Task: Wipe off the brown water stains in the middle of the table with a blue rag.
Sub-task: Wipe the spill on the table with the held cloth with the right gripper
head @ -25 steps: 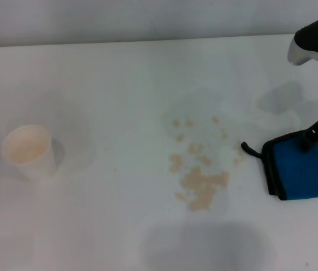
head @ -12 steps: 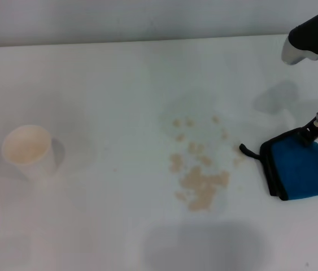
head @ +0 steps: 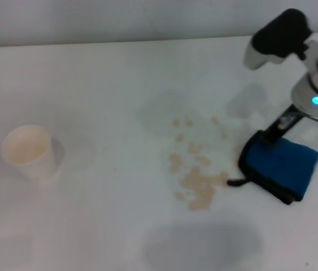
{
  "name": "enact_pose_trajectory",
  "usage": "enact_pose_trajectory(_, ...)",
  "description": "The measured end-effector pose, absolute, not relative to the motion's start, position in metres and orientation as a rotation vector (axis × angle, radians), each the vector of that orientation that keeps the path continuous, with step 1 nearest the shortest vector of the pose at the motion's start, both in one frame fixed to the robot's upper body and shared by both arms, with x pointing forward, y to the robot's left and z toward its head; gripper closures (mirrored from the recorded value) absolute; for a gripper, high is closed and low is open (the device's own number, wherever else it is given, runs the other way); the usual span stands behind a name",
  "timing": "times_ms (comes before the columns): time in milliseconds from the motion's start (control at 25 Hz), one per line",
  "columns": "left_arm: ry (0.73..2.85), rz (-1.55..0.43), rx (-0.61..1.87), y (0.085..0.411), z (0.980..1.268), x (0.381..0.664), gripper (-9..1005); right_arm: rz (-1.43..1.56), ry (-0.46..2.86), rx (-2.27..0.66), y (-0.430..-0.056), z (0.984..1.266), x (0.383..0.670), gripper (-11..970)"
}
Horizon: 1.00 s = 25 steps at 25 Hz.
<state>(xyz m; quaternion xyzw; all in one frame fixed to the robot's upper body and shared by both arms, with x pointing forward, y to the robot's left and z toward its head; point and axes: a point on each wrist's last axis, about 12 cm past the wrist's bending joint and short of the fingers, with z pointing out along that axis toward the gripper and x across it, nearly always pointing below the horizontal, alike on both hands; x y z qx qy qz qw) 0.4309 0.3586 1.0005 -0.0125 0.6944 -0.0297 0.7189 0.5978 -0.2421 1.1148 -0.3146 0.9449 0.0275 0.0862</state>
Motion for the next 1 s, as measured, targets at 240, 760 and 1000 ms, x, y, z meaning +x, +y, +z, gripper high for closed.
enact_pose_trajectory(240,1.529,-0.071,-0.027,0.357,1.001,0.43,121,0.165,2.741,-1.118,-0.204,1.109,0.604,934)
enact_pose_trajectory(760,1.521,-0.074,-0.026,0.357,1.002,0.431,122,0.412,2.603,-1.495,-0.147,1.116,0.584,933)
enact_pose_trajectory(1000,1.516,-0.077,-0.02,0.357,1.003,0.433,122,0.5,2.547,-1.646,-0.133,1.117,0.572,932)
